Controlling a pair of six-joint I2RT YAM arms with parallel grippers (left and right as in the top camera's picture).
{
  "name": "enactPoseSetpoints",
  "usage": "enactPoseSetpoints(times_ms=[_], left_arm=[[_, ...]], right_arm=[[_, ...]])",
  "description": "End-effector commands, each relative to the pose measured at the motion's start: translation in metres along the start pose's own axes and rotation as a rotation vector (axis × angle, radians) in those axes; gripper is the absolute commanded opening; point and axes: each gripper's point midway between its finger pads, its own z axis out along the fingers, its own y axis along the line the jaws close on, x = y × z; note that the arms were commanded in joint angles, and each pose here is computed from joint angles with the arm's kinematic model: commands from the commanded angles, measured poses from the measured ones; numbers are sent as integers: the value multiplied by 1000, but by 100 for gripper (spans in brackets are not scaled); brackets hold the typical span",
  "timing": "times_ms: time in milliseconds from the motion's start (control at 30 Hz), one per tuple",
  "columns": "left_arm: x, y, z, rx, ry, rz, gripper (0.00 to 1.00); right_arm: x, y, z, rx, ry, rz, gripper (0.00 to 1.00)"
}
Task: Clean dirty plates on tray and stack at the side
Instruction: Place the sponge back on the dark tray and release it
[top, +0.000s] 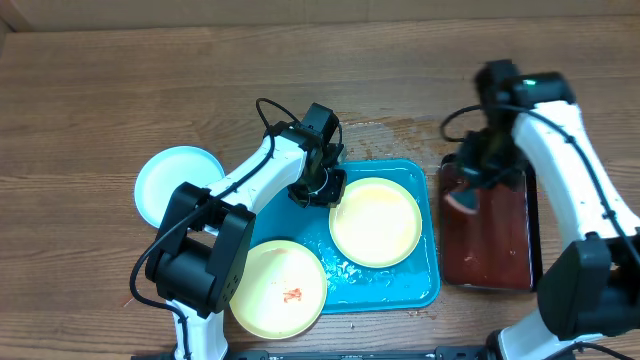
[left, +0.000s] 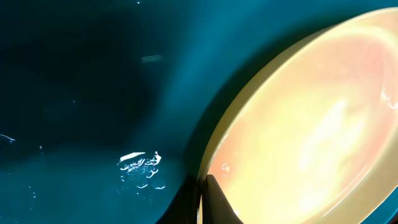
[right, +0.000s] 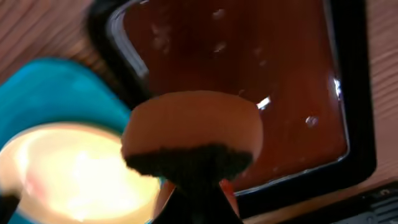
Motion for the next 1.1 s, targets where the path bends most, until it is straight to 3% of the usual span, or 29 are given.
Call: enactPoseSetpoints(times_ms=[0,300,367,400,533,567,633,667,867,933,1067], left_arm=[[-9,-3,-7,9,-29,-11,4],[-9,-3,-7,11,-30,-11,4],[-9,-3,-7,11,-30,-11,4],[-9,-4,-7,11,-30,-11,4],[-9,-4,-7,12,-30,-11,4],[-9,-4,-7,11,-30,-11,4],[-9,-4,-7,12,-30,-11,4],[-9,-4,-7,12,-29,-11,4],[-9,-5,-8,19,-31,-10,4],[-9,-10,-8,46,-27,-7,4],[-10,-19,-9,96,-24,-3,4]], right_arm=[[-5,-30,24,29,26,112,4],[13,-54,88,23,119,174,6],[13,-48,89,-12,125,134,39],[12,-47,89,-21,123,127,47],[4,-43,84,-37,95,95,64],[2,-42,80,-43,85,95,64],[-11,-36,60,-72,32,73,49],[-16,-33,47,-87,2,69,48],[-45,-20,-60,-199,-224,39,52],[-49,-19,-100,-236,-302,30,58],[-46,-20,-163,-290,-419,5,59]])
